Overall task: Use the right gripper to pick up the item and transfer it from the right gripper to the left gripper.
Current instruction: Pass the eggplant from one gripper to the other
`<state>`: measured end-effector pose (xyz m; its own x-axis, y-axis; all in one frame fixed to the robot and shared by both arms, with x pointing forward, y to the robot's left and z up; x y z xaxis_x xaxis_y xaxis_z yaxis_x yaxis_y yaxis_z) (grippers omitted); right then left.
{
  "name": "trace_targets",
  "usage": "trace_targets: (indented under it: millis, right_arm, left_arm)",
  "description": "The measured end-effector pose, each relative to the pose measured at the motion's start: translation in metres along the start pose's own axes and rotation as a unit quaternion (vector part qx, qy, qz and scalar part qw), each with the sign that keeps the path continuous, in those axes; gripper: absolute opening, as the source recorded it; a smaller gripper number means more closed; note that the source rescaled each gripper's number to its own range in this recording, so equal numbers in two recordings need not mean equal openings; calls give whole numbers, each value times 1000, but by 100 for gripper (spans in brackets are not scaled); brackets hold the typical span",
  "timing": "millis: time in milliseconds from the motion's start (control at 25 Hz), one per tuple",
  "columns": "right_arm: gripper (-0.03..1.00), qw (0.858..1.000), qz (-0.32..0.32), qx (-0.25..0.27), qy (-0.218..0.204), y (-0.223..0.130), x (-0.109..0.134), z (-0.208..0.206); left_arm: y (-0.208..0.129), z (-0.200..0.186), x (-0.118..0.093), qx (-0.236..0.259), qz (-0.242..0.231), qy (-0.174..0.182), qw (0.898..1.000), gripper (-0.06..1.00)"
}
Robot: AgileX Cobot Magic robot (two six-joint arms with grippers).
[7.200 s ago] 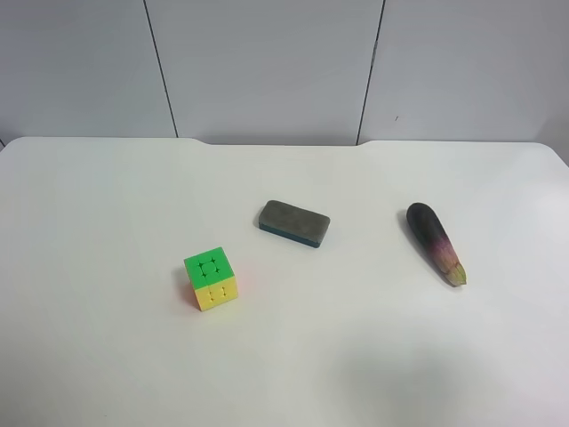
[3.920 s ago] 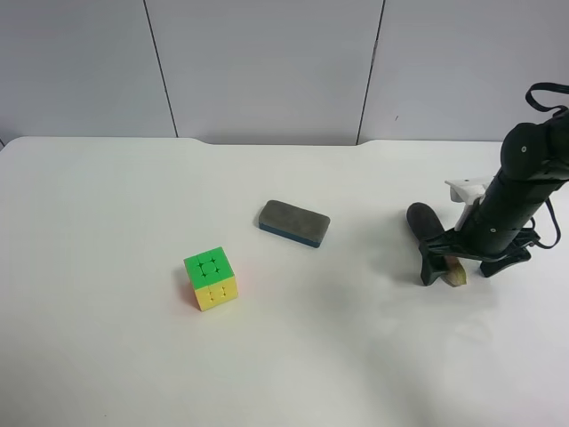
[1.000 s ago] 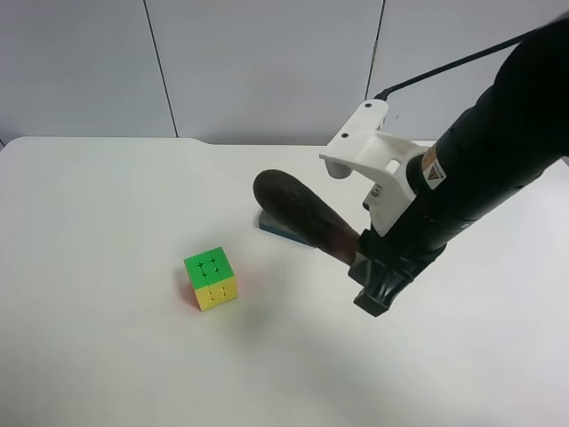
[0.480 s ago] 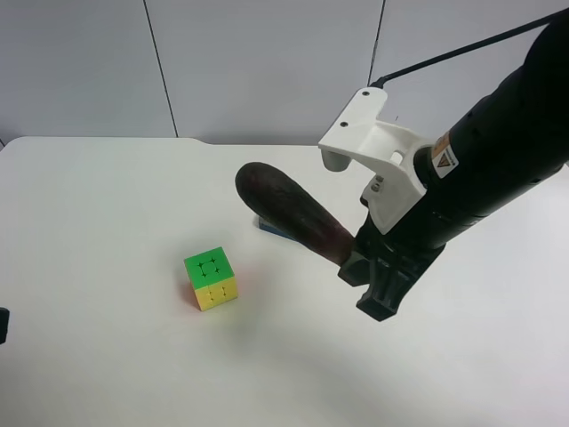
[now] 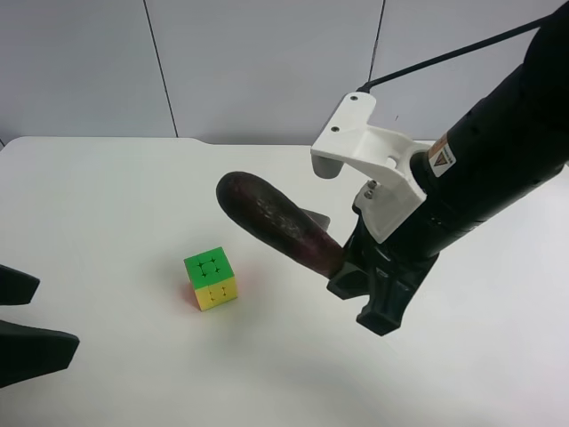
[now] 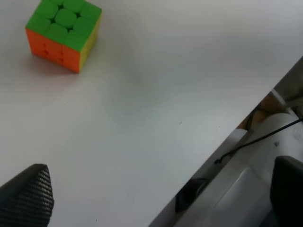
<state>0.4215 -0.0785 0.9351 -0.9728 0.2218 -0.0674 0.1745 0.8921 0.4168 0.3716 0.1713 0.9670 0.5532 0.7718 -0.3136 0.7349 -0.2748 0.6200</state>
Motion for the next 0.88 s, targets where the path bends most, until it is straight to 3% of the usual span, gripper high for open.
trace_targets:
  millis: [320,520,680,880]
  right_arm:
    - [0,999,-25,-15,22,6,8,0]
    - [0,999,-36,-22,28,8,11,-1]
    - [0,998,-41,-15,37,5,14,-1]
    - [0,998,-43,-13,42,4,16,-1]
  left_arm:
    - [31,27,3,16,56,-2,998,84]
    - [61,33,-7,14,128,-7,992,84]
    - [69,43,-20,36,204,-12,978,84]
    - [75,52,-33,55,302,-4,952,84]
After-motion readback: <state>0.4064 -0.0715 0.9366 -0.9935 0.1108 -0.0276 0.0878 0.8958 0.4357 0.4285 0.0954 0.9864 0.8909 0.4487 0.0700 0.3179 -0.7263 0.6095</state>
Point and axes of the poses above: a point on each arm's last joint axis where the gripper is mounted, z pointing out along that axis toward the gripper, x along the wrist's bending axis when the last joint is at zero, y = z × x, the point moved 10 cm from there along z, pointing out along that axis toward the gripper, and after that the axes turned 9 degrees about -z, right-handed, at the moved point
